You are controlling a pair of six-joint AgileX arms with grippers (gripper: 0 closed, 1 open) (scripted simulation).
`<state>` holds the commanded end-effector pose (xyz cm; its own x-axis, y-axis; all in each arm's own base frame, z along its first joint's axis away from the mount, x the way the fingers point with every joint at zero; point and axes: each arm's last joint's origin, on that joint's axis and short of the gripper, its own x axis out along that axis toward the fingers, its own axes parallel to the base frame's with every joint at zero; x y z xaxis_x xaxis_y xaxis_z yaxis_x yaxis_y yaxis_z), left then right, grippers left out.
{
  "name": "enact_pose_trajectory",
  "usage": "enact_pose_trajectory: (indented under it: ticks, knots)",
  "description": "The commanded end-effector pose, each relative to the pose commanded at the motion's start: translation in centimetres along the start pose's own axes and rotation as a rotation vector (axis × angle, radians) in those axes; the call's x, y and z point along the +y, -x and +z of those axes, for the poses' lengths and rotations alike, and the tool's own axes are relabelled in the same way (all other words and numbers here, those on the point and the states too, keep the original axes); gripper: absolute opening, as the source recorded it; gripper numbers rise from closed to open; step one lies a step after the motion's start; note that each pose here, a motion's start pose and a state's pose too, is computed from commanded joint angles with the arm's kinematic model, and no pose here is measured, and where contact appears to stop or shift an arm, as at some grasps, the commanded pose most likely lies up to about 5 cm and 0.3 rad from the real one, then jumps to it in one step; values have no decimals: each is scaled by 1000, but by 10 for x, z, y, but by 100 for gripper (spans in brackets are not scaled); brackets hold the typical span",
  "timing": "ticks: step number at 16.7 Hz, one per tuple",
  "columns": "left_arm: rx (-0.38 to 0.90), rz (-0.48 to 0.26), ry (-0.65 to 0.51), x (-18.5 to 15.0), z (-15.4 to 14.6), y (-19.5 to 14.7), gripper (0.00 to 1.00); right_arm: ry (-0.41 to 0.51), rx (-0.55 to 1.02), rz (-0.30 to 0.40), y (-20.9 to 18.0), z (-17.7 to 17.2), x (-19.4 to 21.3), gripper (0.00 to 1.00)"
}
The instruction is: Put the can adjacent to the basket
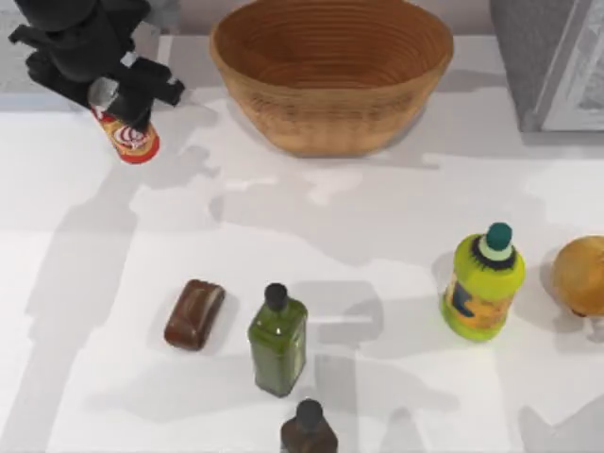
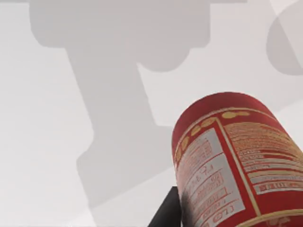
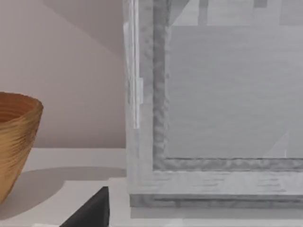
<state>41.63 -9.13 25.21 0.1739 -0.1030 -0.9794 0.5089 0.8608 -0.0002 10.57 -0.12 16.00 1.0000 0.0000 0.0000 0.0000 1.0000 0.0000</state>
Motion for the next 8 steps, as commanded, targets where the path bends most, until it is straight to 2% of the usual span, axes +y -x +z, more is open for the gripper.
enact_pose_trajectory:
  ticks: [4, 8]
  knots:
    - [82, -56, 216, -83, 39, -18, 0, 0, 0, 0, 0, 0, 0, 100]
    - [172, -34, 394, -170, 54, -45, 0, 0, 0, 0, 0, 0, 0, 100]
